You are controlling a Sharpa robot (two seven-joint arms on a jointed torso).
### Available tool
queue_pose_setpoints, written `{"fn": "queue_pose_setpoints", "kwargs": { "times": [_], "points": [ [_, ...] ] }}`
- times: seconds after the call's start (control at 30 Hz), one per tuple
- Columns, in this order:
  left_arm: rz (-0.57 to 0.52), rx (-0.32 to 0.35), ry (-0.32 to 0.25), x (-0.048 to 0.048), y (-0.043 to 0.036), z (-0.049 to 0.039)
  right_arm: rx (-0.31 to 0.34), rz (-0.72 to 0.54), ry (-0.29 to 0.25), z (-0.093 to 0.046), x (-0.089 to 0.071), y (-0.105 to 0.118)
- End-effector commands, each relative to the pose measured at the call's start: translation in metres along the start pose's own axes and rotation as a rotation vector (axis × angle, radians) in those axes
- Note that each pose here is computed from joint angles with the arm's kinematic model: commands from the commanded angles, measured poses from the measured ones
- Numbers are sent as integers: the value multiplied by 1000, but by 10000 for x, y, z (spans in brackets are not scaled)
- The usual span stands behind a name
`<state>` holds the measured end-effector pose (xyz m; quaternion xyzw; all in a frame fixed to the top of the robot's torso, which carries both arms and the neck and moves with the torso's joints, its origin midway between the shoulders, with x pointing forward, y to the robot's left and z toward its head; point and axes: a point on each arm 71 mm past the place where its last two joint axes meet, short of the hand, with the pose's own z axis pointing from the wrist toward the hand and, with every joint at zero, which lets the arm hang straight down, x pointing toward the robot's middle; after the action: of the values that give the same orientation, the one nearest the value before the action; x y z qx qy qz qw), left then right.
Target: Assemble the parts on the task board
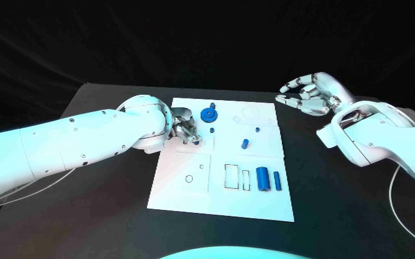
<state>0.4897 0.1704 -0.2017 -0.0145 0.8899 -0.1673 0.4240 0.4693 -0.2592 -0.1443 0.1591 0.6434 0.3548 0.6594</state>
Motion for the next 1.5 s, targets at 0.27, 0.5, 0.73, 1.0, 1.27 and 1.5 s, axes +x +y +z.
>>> {"fn": "queue_pose_setpoints", "kwargs": {
  "times": [0.27, 0.5, 0.73, 1.0, 1.27, 1.5],
  "points": [
    [48, -3, 29, 28, -11, 6, -6, -3, 12, -3, 17, 3],
    [53, -6, 31, 28, -8, 10, -6, -3, 12, -6, 15, 0],
    [56, -6, 35, 32, -11, 14, -6, -2, 11, -11, 13, 1],
    [58, -6, 37, 34, -19, 23, -6, -2, 10, -14, 11, 0],
    [61, -6, 44, 41, -36, 36, -6, -2, 10, -16, 10, 0],
    [71, -9, 48, 44, -39, 45, -6, -1, 10, -19, 10, 3]
  ]
}}
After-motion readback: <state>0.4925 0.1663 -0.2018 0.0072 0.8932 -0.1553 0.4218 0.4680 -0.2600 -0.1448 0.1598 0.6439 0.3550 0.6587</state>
